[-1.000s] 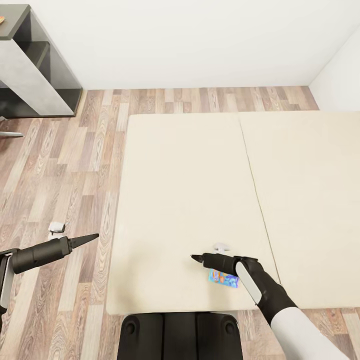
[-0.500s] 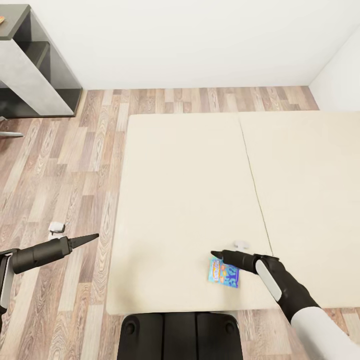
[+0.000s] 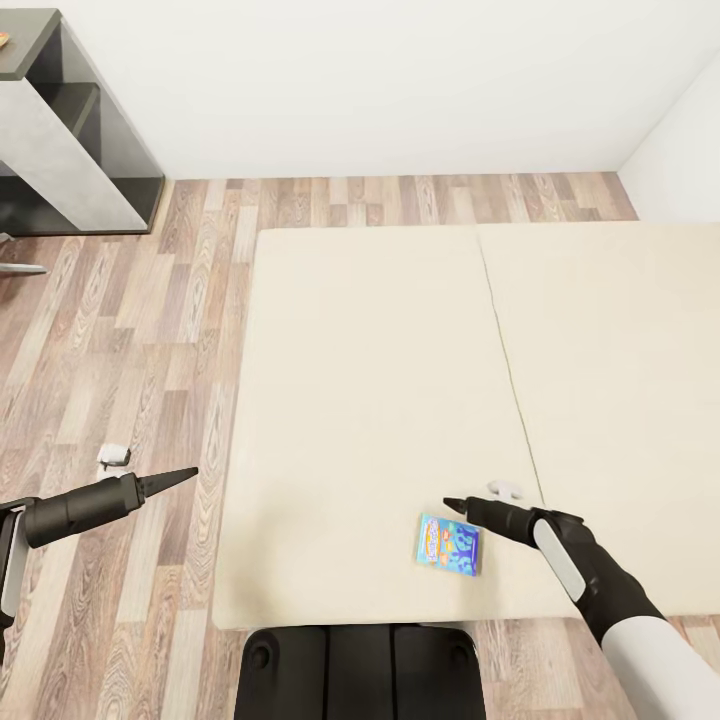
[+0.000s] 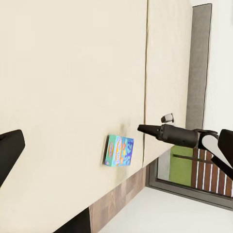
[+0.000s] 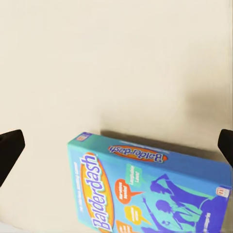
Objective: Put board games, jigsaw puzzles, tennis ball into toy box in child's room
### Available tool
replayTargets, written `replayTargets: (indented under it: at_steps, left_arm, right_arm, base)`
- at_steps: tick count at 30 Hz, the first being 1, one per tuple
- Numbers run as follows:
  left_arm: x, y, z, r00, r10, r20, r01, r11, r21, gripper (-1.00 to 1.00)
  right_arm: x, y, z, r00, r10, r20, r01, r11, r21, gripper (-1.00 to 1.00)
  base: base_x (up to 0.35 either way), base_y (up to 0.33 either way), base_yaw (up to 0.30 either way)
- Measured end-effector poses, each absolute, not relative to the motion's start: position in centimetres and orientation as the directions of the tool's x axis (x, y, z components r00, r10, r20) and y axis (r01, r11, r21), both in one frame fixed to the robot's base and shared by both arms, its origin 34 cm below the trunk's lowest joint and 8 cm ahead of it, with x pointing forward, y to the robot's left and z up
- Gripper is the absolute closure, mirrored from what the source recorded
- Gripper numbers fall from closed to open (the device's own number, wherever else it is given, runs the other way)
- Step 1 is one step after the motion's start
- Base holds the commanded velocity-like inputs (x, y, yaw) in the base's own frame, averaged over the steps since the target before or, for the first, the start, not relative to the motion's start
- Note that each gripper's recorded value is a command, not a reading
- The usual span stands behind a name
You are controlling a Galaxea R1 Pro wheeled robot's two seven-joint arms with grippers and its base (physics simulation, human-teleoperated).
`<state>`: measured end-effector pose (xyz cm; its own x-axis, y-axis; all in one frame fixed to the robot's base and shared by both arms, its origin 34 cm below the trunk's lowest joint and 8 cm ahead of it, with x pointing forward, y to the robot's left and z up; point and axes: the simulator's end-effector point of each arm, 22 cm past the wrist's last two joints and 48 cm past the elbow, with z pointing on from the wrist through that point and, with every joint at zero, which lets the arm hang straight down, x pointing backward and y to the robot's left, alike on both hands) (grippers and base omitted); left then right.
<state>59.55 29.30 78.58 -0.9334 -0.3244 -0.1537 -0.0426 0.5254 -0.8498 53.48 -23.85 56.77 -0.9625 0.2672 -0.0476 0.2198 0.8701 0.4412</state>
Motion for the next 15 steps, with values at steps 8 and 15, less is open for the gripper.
replayTargets:
  at_steps: [8,15]
  left_arm:
    - [59.6,29.3,78.6,-0.933,-0.324,-0.154,-0.043,0.525,-0.850,-1.00]
    - [59.6,29.3,78.6,-0.933,-0.324,-0.154,-0.043,0.525,-0.850,-1.00]
  right_arm:
    - [52.9,-24.2,56.5,-0.964,0.265,-0.034,0.225,0.875,0.428,-1.00]
    - [50.4,-24.1,55.7,-0.963,0.264,0.047,0.259,0.873,0.413,-1.00]
  base:
    - [0.000,0.000,0.000]
    - [0.000,0.000,0.000]
